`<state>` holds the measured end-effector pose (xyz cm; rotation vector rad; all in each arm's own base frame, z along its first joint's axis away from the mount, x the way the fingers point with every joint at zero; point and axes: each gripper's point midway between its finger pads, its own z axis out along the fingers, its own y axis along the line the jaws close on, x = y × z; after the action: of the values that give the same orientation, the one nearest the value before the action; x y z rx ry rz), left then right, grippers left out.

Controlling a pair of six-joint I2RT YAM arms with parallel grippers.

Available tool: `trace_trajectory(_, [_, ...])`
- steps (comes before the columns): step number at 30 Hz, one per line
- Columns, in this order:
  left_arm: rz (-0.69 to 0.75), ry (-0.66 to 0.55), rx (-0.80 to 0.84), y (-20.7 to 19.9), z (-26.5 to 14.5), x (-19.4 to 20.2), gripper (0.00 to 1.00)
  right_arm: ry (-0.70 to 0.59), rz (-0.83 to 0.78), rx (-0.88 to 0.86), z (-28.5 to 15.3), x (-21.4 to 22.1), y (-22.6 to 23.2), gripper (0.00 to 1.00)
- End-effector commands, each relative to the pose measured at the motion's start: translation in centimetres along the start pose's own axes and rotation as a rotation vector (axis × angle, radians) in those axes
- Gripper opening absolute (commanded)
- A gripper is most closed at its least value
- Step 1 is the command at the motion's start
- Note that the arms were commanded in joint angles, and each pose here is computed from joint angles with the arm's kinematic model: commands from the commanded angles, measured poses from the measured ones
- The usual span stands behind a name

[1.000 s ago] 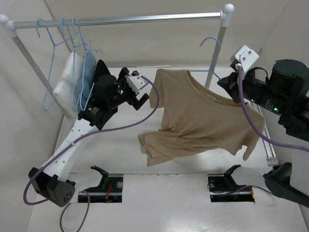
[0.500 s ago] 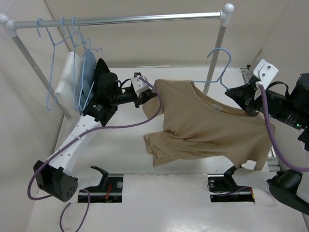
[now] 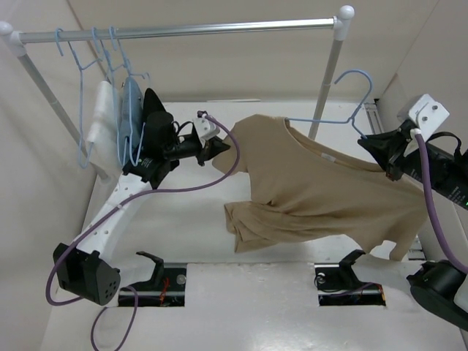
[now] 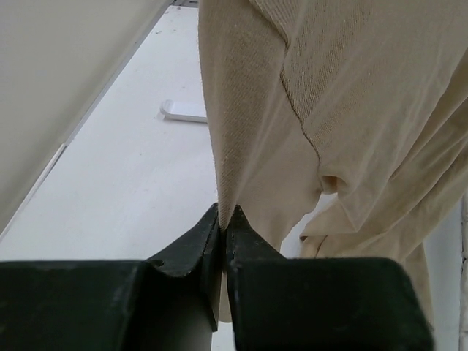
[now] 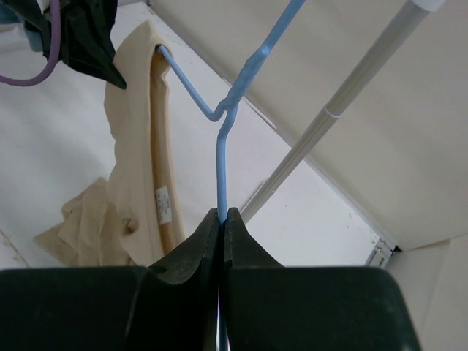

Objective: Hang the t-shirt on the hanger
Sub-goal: Hang the hanger with tshirt onto the clothesline

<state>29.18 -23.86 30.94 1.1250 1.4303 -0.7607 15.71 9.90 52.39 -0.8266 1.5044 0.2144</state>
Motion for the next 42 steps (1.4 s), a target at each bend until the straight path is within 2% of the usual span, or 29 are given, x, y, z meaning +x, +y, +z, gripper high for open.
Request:
trace_trajectory(1, [-0.012, 0.059, -0.034, 0.5, -0.6, 2.1, 0.00, -0.166, 0.007, 0.091, -2.4, -3.8, -1.7, 0.00])
trace_trajectory(3, [-0.004, 0.052, -0.036, 0.6, -0.6, 1.9, 0.00, -0.162, 0.005, 0.058, -0.9, -3.9, -1.3, 0.00])
trace_trajectory(4, [-0.013, 0.051, -0.037, 0.6, -0.6, 1.9, 0.15, -0.165, 0.005, 0.049, -0.9, -3.9, -1.2, 0.00])
trace_trajectory(5, [-0.006, 0.036, -0.042, 0.6, -0.7, 1.3, 0.36, -0.152, 0.016, 0.044, 0.3, -3.9, -1.2, 0.00])
trace_trajectory(6, [0.001, 0.029, -0.045, 0.7, -0.7, 1.1, 0.71, -0.141, 0.017, 0.039, 0.9, -3.8, -1.2, 0.00])
trace_trajectory(8, [0.001, 0.025, -0.058, 1.0, -0.7, 0.6, 0.96, -0.122, 0.044, 0.057, 2.5, -3.9, -1.7, 0.00])
trace_trajectory(9, [0.001, 0.028, -0.067, 1.1, -0.8, 0.7, 1.00, -0.115, 0.065, 0.072, 2.9, -4.0, -2.0, 0.00])
trace_trajectory(13, [0.030, 0.032, -0.171, 2.5, -1.8, -0.2, 1.00, -0.106, 0.095, 0.174, 4.4, -4.6, -4.1, 0.00])
trace_trajectory(17, [0.019, 0.071, -0.285, 4.0, -2.6, 0.9, 1.00, -0.148, 0.131, 0.329, 4.7, -5.8, -7.1, 0.00])
trace_trajectory(23, [-0.015, 0.093, -0.301, 3.7, -3.0, 1.9, 1.00, -0.235, 0.167, 0.499, 6.4, -8.6, -10.7, 0.00])
trace_trajectory(26, [-0.020, 0.099, -0.299, 3.2, -3.2, 2.5, 1.00, -0.257, 0.163, 0.519, 8.1, -9.3, -11.3, 0.00])
trace_trajectory(32, [-0.046, 0.106, -0.296, 2.6, -3.4, 3.3, 1.00, -0.203, 0.141, 0.538, 12.4, -8.3, -11.7, 0.00])
trace_trajectory(42, [-0.047, 0.107, -0.296, 2.3, -3.6, 3.6, 1.00, -0.050, 0.124, 0.494, 16.9, -3.1, -9.8, 0.00])
